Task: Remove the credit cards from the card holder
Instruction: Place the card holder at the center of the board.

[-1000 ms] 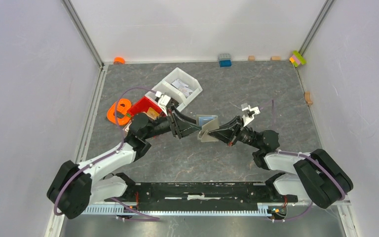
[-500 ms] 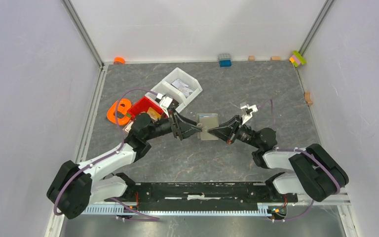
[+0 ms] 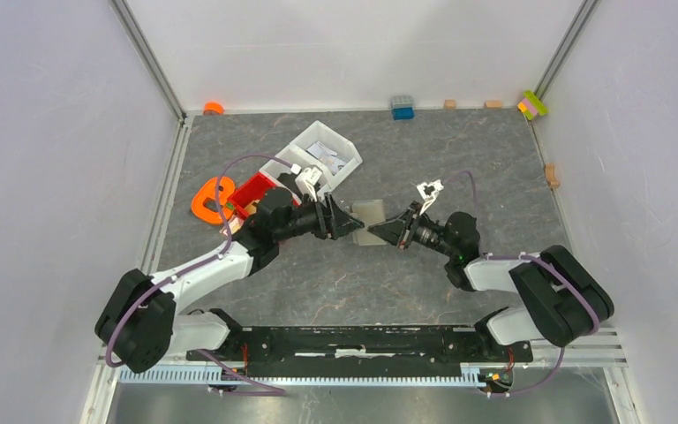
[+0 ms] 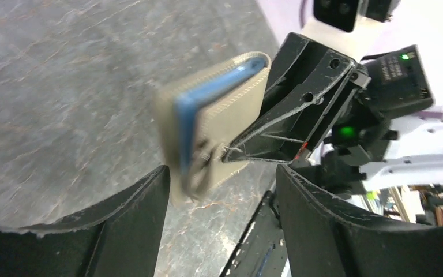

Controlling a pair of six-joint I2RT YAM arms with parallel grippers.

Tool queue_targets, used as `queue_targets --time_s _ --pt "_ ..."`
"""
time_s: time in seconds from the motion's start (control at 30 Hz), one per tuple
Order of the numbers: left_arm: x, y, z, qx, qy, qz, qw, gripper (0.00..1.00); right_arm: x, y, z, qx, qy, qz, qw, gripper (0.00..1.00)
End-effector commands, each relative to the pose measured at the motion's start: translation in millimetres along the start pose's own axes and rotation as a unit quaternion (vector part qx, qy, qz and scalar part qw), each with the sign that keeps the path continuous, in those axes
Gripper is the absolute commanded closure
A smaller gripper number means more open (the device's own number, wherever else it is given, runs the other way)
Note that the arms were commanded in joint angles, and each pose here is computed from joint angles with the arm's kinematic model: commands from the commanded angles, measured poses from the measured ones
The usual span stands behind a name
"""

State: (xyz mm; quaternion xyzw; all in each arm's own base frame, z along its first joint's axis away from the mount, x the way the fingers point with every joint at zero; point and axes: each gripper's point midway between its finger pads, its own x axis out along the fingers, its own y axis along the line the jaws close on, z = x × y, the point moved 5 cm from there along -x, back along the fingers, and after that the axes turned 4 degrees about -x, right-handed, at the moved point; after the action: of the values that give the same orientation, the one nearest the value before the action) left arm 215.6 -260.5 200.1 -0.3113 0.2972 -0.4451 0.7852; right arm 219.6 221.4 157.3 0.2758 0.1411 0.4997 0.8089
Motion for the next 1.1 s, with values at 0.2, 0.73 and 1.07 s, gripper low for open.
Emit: queue_targets --time_s 0.2,0.73,1.07 --pt "-21 31 21 0.031 -0.07 0.173 0.982 0.16 6 -69 -28 0.02 0.072 -0.149 0.986 0.24" --pt "-39 33 32 0.071 -0.127 0.196 0.97 0.0 -41 -80 19 -0.104 -0.016 -0.332 0.937 0.15" --pt "-72 57 45 0.163 -0.22 0.276 0.921 0.0 -83 -79 50 -0.211 -0.109 -0.415 0.878 0.09"
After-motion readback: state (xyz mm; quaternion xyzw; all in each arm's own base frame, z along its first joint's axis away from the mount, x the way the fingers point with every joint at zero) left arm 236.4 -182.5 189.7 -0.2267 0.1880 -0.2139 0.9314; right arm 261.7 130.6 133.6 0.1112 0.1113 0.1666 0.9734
